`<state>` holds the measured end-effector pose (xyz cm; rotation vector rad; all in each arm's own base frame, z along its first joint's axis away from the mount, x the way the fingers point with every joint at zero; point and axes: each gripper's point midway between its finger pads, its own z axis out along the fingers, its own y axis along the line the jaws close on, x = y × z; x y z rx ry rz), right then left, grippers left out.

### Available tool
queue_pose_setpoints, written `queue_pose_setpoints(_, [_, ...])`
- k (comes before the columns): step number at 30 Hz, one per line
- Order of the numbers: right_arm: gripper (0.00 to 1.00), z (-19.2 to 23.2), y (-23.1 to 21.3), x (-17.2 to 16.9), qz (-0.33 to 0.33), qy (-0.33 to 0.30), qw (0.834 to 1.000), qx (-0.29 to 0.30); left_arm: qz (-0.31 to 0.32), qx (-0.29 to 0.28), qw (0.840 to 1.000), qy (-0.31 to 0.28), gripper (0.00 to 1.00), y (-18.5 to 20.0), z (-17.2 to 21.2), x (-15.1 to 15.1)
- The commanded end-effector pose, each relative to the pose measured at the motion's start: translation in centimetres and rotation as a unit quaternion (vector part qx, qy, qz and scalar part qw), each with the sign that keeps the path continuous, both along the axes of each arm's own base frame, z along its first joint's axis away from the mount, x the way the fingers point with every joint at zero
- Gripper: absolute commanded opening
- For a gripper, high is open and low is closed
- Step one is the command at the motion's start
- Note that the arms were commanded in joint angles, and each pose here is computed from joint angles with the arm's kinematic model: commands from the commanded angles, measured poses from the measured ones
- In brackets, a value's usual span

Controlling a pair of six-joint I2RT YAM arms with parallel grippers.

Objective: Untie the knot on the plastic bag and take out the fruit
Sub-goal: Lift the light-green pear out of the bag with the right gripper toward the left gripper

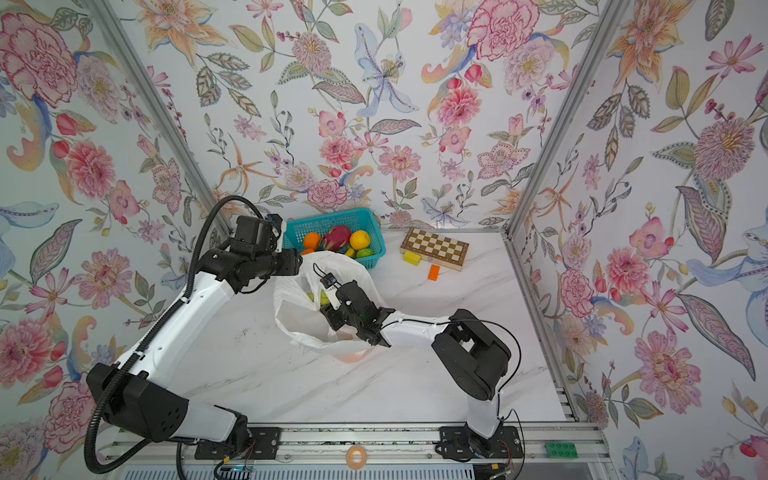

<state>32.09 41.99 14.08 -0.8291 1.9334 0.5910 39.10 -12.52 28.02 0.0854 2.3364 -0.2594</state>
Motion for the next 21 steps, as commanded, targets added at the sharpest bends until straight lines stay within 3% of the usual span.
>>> queue_pose_setpoints(1, [0.45,1.1,-1.7,0.1,-0.022,-0.018,1.0,-0.003,-0.011,-0.07,0.997,-0.027,0.64,-1.6,3.0,0.8])
queue_pose_setpoints(7, [0.46,1.6,-2.7,-0.3,-0.039,-0.009,0.999,0.012,-0.085,-0.174,0.98,-0.033,0.64,-5.8,4.3,0.5])
queue_pose_setpoints(12, [0.49,1.9,-4.2,0.1,-0.077,-0.008,0.997,-0.003,-0.12,-0.181,0.976,-0.008,0.62,-7.1,2.6,-0.1])
queue_pose_setpoints(17, [0.48,2.5,-5.7,0.7,-0.114,-0.008,0.993,0.017,-0.193,-0.223,0.955,0.025,0.62,-10.4,1.2,-1.3])
queue_pose_setpoints(21, [0.48,3.0,-5.9,0.7,-0.125,-0.002,0.991,0.046,-0.204,-0.199,0.957,0.048,0.62,-11.4,-1.2,-1.5])
